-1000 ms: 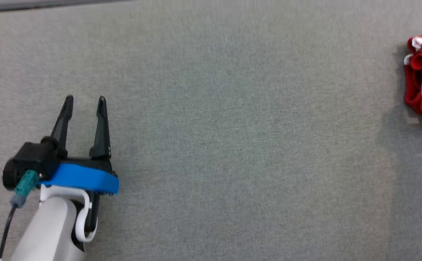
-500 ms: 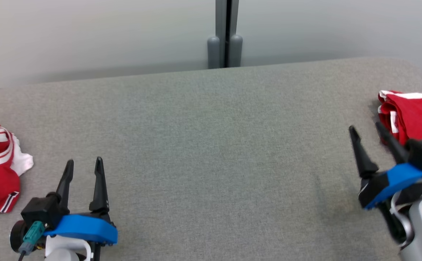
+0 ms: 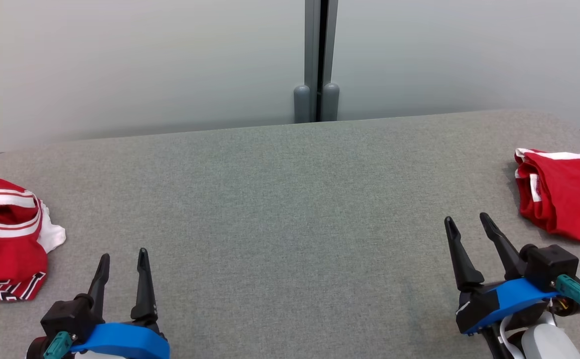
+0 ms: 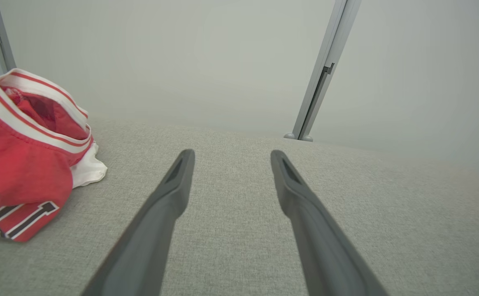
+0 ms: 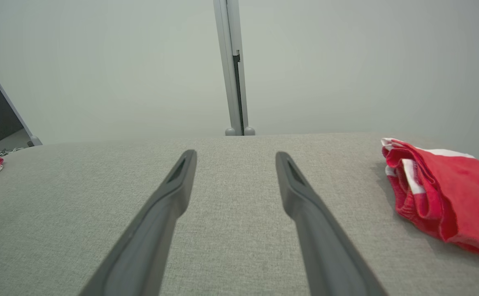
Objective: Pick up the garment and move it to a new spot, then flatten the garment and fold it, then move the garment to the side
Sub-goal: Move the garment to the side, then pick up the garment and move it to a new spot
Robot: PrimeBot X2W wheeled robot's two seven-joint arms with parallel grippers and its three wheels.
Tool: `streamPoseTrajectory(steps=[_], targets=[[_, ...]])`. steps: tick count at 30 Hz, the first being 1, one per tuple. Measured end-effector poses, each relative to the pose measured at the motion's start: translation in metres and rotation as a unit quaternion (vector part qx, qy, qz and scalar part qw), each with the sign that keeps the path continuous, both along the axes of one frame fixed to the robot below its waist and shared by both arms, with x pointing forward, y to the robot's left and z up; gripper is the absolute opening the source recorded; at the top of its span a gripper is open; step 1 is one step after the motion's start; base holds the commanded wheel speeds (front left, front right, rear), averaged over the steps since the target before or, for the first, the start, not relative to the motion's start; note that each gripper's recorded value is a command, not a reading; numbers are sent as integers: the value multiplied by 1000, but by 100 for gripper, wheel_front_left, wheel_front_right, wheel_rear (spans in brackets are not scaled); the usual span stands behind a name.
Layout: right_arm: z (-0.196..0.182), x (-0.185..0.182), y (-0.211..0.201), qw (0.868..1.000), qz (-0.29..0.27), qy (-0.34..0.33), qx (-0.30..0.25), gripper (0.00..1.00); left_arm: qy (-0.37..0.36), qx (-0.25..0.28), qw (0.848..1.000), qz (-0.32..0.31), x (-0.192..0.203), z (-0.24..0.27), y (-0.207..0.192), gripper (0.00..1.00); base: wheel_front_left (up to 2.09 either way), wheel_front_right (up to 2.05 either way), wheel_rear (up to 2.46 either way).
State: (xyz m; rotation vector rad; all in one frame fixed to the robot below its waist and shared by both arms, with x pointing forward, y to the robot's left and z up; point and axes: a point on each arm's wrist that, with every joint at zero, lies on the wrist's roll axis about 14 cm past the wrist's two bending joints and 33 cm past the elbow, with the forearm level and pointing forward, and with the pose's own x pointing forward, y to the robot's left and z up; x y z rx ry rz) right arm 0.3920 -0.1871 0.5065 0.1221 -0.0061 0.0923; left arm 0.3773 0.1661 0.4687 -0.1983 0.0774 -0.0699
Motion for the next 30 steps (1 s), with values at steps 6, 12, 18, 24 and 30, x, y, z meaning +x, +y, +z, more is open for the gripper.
streamPoseTrajectory(steps=[6,12,18,24,30], targets=[[3,0,-5,1000,-8,0,-4,100,1,0,1000,-1,-3,-1,-2,100,0,0,0],[-4,-3,-8,1000,-17,14,-1,100,-3,1,1000,0,-3,1,-2,100,0,0,0],[-19,-7,-10,999,-21,42,-13,100,-7,2,1000,1,-2,3,-2,100,0,0,0],[-27,-4,-2,998,-13,53,-16,100,-19,4,1000,13,-4,11,7,100,0,0,0],[-32,5,26,998,22,59,-15,100,-28,14,998,52,-18,17,36,100,0,0,0]])
